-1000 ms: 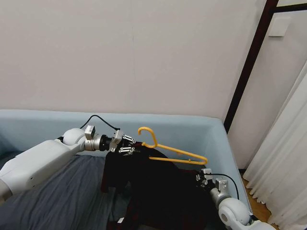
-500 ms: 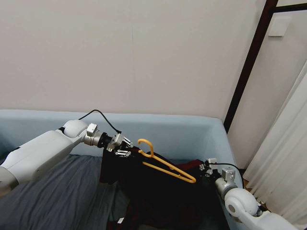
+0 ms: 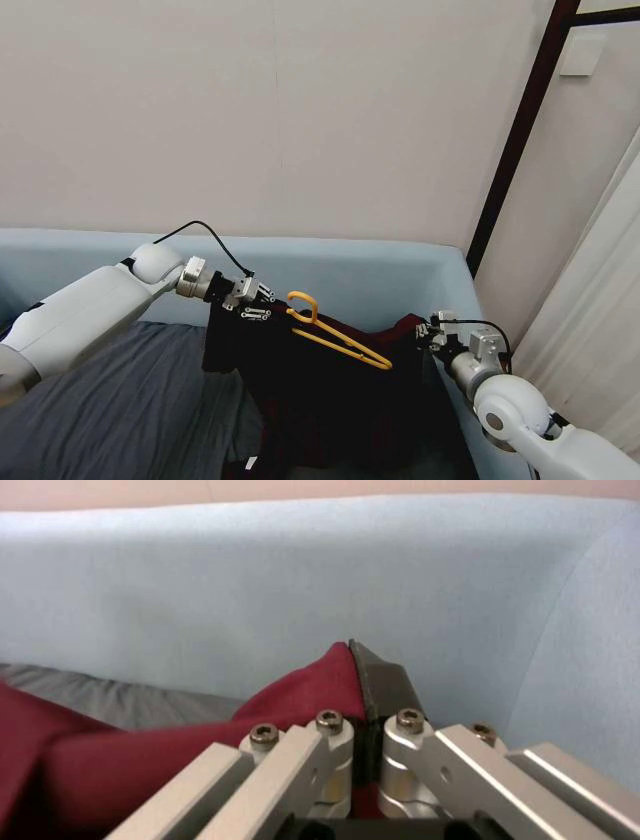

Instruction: Pick up the clothes from the sofa and hang them on the clothes hanger.

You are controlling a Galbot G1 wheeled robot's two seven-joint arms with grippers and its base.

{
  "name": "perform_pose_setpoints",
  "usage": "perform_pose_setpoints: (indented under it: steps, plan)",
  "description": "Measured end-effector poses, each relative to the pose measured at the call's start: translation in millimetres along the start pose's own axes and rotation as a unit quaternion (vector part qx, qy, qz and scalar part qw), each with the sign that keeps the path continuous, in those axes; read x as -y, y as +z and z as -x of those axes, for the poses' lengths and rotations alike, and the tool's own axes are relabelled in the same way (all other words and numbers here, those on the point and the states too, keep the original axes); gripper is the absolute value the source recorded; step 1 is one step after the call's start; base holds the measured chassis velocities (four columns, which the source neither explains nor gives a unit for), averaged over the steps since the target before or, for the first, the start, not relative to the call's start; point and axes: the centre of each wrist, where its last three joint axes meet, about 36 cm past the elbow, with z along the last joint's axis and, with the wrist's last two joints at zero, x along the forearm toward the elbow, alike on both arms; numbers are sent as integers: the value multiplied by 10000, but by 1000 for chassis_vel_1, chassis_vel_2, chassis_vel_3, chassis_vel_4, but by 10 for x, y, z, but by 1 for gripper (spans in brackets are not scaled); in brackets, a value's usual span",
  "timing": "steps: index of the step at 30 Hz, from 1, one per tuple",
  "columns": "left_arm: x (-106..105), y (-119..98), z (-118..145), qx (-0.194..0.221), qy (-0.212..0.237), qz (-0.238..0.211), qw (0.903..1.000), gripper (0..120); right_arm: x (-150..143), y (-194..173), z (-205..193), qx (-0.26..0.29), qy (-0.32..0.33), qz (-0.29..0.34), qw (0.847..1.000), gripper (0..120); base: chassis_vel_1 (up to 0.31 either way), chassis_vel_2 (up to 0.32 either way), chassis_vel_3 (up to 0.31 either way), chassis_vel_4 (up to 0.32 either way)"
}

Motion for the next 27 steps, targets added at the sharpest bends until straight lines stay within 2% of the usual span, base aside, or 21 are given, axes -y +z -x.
perform_pose_setpoints:
  steps: [6, 12, 15, 18, 27]
  plan:
    - [18, 31, -41, -121, -179, -14, 9998, 11, -7, -159, -55, 84, -31, -6, 10000, 0, 0, 0, 0, 0]
    - [86, 63, -38, -245, -654, -86, 9975, 11, -74, -223, -141, 150, -121, 24, 9998, 0, 0, 0, 0, 0]
    - [137, 76, 33, -505, -1058, -203, 9929, 11, -192, -292, -250, 254, -287, 24, 9993, 0, 0, 0, 0, 0]
    - [139, 69, 81, -630, -1201, -236, 9905, 11, -235, -326, -320, 286, -347, 20, 9990, 0, 0, 0, 0, 0]
    - [149, 1, 315, -138, -1523, -510, 9869, 11, -400, -515, -491, 507, -659, -108, 9965, 0, 0, 0, 0, 0]
